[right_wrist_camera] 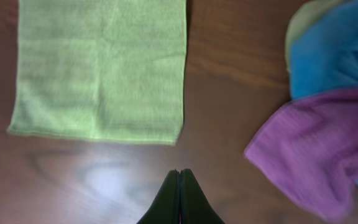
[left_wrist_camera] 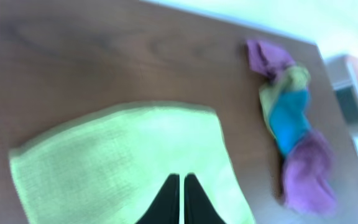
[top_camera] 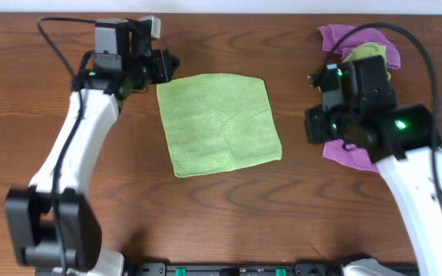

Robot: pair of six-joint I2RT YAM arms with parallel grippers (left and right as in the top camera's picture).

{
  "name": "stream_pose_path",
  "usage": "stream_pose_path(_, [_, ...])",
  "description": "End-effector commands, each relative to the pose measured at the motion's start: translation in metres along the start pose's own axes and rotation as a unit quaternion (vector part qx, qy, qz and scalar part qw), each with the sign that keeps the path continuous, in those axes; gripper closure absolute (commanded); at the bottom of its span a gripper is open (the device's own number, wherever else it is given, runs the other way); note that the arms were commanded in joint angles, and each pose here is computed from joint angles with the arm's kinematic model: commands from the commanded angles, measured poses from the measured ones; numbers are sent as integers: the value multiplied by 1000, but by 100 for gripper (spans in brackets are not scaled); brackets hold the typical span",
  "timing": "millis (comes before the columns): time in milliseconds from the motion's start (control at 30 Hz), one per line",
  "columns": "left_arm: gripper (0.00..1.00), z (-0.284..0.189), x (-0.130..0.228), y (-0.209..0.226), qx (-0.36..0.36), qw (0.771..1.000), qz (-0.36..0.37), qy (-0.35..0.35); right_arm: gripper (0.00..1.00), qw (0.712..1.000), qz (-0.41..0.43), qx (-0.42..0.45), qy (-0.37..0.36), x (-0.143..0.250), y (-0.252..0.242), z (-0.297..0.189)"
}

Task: Fold the cloth
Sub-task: 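Bring the right gripper to the green cloth's right edge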

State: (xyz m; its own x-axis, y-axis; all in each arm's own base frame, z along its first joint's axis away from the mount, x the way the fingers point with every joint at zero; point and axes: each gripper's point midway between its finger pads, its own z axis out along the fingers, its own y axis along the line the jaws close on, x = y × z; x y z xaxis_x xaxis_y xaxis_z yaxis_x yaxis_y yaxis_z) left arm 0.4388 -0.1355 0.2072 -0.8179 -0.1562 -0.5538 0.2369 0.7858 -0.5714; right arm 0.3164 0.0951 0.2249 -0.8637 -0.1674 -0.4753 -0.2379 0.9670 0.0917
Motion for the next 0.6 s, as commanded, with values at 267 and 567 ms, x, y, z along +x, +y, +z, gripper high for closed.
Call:
stream_pose_path(267, [94,-12,96,8,-100,981,-12,167,99,994,1,-76,80,30,12,149])
stream_pose_path(567, [94,-17,104,-19,-141,976,58,158,98,983,-3,-105,151,63,27,194])
